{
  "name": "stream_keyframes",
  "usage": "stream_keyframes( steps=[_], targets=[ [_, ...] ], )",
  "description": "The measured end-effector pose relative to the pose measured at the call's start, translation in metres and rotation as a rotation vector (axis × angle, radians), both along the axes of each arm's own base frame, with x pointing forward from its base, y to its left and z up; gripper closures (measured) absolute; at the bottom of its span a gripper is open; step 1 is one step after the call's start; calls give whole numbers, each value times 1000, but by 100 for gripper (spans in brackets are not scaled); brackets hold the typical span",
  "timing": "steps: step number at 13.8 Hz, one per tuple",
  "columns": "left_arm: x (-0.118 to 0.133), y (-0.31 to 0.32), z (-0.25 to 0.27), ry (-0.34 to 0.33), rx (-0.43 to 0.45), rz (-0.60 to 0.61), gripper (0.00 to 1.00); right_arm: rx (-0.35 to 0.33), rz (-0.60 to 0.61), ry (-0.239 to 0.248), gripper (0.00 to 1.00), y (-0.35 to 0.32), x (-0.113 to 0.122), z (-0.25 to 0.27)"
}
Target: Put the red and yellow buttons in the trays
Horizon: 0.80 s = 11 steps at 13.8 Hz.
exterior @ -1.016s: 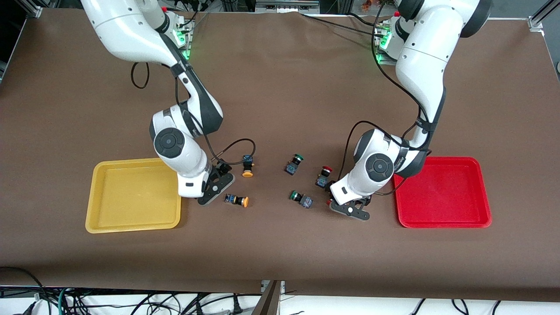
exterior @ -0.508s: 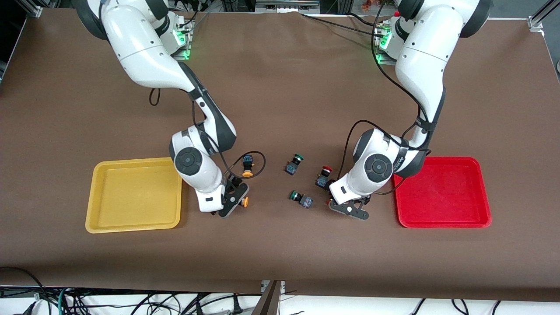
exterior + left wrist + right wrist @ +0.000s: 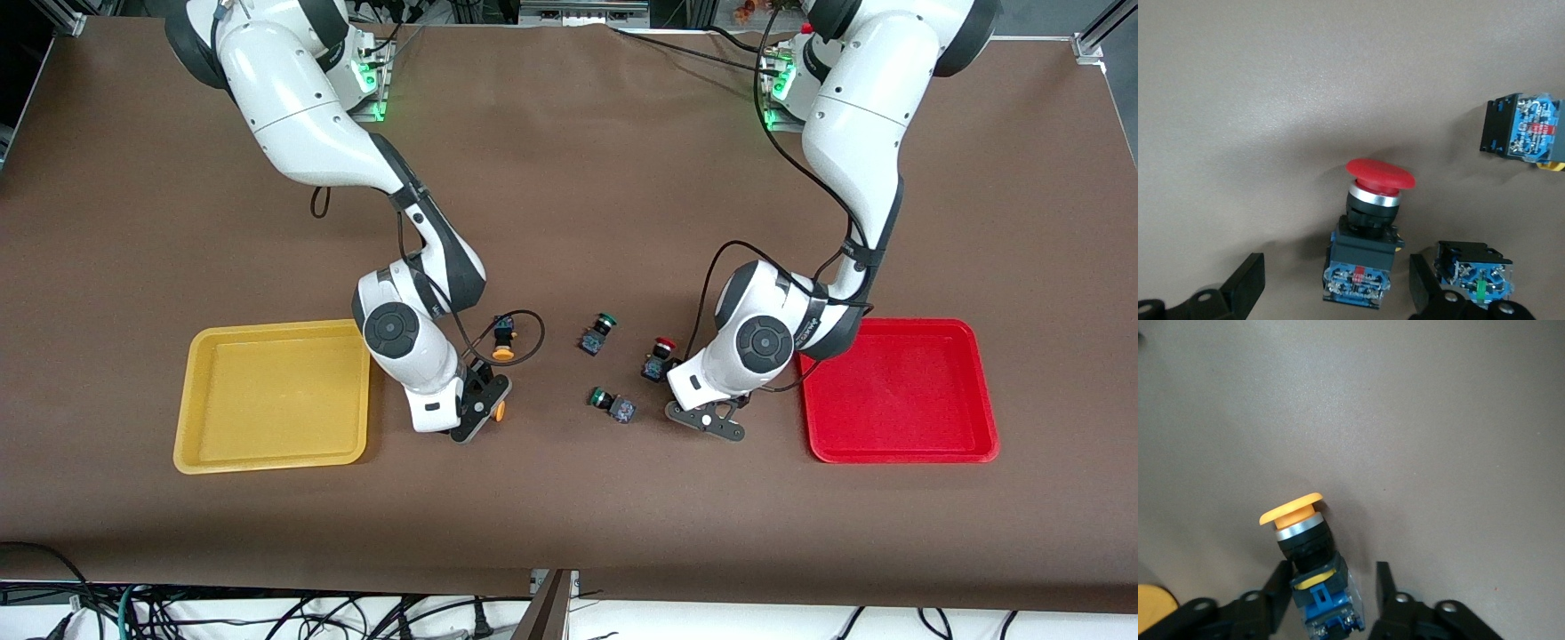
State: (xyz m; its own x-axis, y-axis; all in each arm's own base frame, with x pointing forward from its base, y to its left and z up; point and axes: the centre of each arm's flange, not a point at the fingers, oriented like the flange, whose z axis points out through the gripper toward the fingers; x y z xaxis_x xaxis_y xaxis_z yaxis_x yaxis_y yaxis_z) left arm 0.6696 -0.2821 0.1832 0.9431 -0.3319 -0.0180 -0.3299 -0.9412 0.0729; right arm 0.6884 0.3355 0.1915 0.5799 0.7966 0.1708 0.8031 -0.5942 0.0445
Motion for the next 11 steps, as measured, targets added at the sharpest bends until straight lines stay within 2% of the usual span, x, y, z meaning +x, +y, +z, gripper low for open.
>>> stream_keyframes(
  steps=[2, 3, 4, 5, 6, 7, 9, 11],
  targets=[
    [-1, -3, 0, 1, -2, -4, 26, 2, -9, 3, 67, -4, 2, 0],
    [-2, -4, 0, 1, -2, -6, 42, -5, -17, 21, 67, -9, 3, 0],
    [-2, -6, 0, 1, -3, -8, 48, -13, -22, 38, 67, -14, 4, 1],
    [-3, -7, 0, 1, -3, -11, 48, -28, -32, 67, 67, -23, 7, 5],
    [-3, -8, 0, 1, -3, -12, 56, -40, -47, 93, 67, -35, 10, 12],
    [-3, -8, 1, 0, -3, -12, 58, -52, -61, 119, 67, -48, 14, 23],
    [-1, -6, 2, -3, -3, -8, 58, -81, -62, 163, 67, -76, 19, 52],
    [6, 6, 8, -11, -2, 10, 58, -119, -29, 186, 67, -115, 26, 79]
  ],
)
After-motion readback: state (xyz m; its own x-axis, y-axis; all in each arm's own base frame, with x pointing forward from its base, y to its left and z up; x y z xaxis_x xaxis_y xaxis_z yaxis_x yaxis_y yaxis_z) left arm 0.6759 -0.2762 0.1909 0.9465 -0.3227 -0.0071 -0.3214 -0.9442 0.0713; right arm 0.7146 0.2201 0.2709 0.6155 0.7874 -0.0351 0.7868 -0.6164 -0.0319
